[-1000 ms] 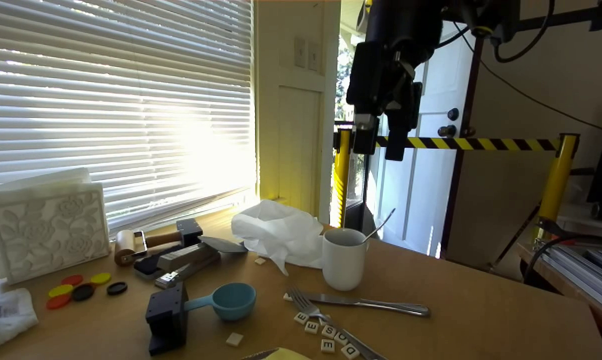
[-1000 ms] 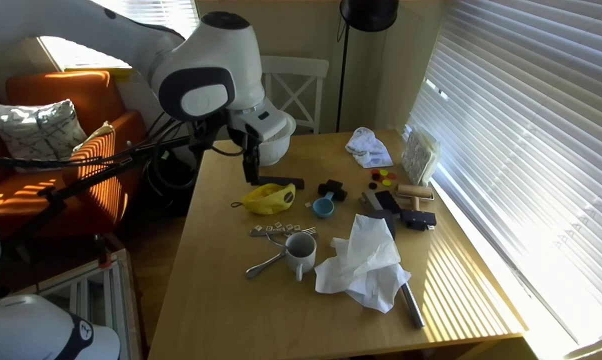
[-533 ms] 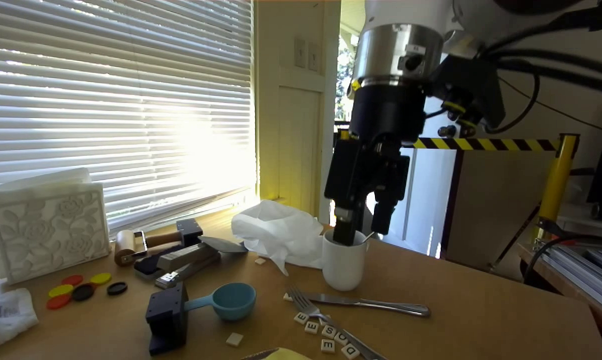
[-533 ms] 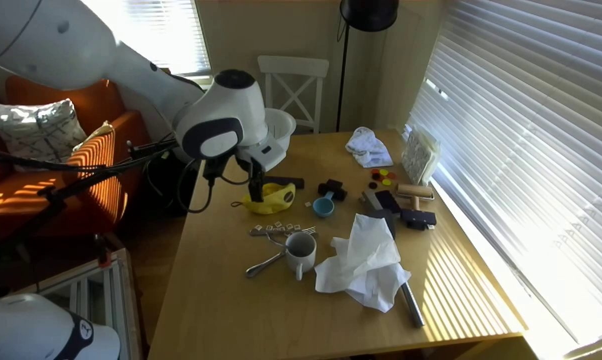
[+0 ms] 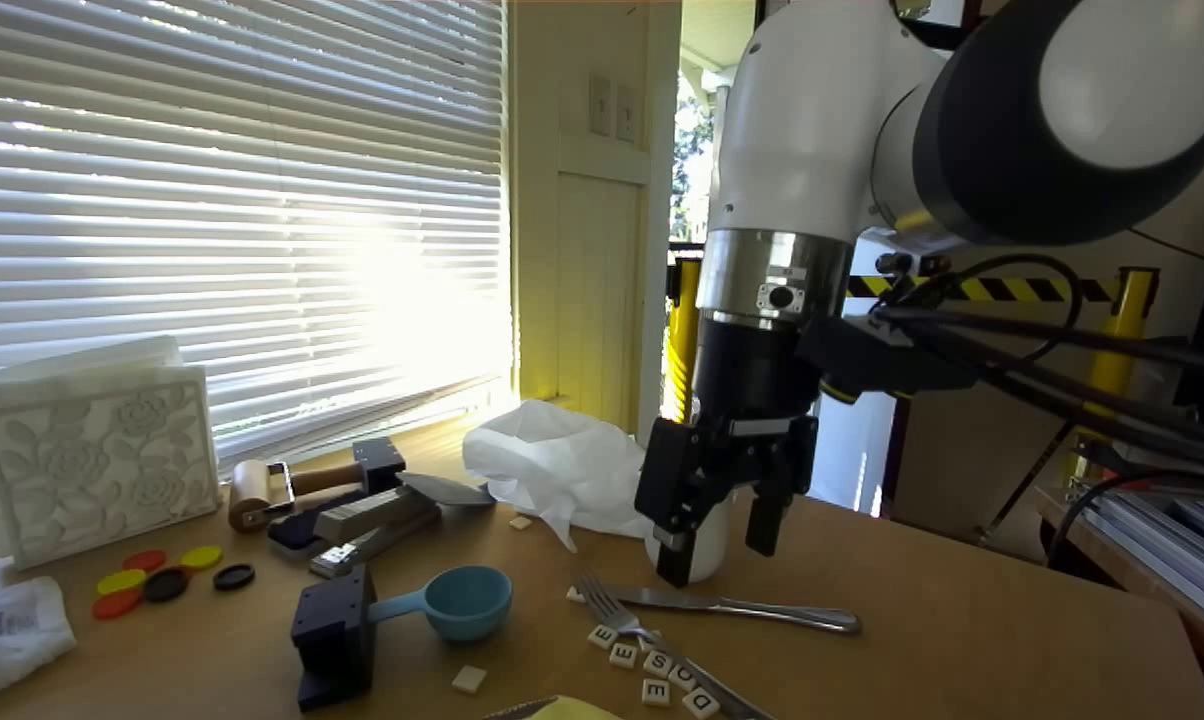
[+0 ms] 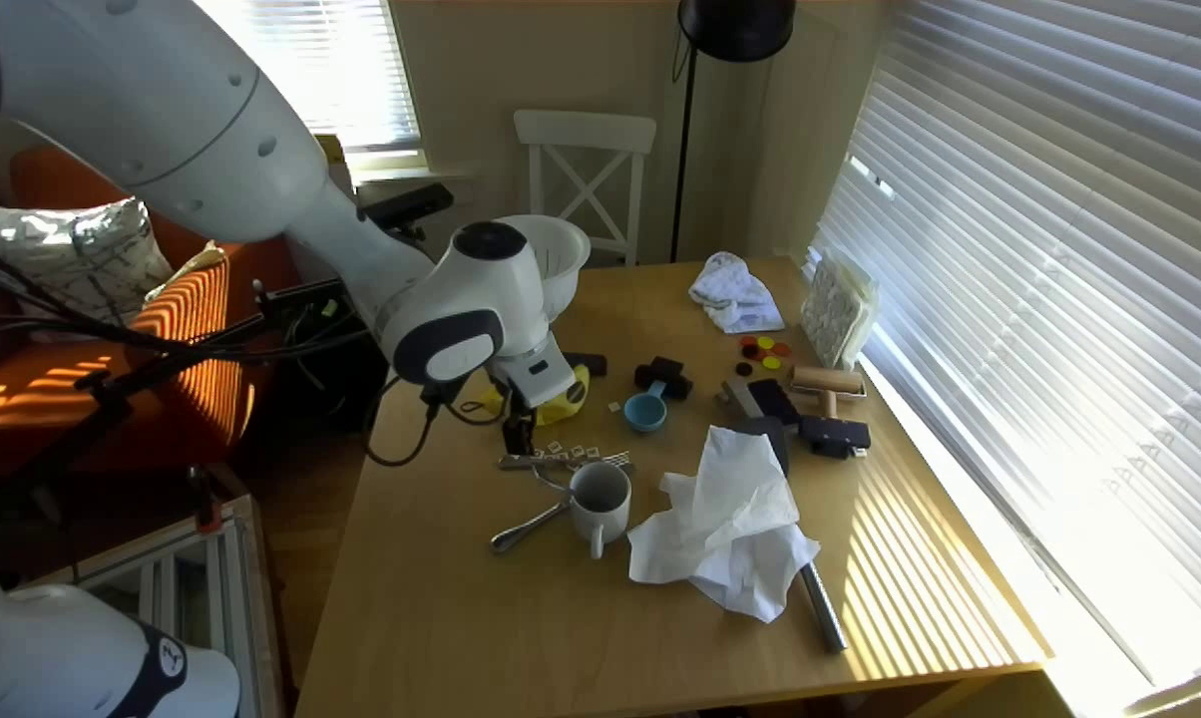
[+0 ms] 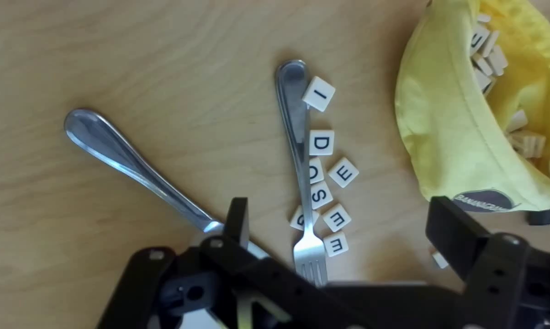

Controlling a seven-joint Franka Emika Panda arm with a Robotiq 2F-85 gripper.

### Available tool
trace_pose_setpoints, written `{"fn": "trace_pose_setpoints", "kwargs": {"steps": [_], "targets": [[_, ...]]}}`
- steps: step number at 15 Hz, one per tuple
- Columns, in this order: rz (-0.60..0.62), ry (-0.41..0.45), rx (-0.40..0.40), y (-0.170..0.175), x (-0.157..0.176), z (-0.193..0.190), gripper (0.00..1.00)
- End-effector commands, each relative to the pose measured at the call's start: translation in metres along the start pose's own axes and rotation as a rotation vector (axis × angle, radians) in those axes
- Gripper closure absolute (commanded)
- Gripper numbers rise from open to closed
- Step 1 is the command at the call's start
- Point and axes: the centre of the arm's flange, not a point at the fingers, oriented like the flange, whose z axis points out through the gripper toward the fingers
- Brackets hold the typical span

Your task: Move the fork to the right

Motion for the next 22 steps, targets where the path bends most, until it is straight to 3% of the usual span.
{"fn": "trace_pose_setpoints", "kwargs": {"steps": [1,2,3,8,11,17,20,22], "targets": [[0.032,0.021,-0.047,-0.017,0.003,0.03,0.0],[0.006,-0.001,-0.07,-0.016,0.007,0.035,0.0],[0.008,0.001,-0.041,-0.002,-0.001,0.021,0.0],[0.004,-0.003,-0.056,-0.005,0.004,0.033,0.0],[0.05,-0.017,-0.019,-0.013,0.021,0.043,0.0],[0.081,-0.012,-0.034,-0.012,0.04,0.058,0.02],[0.086,-0.014,-0.047,-0.011,0.045,0.067,0.11],[0.085,-0.017,-0.056,-0.011,0.046,0.073,0.31]]}}
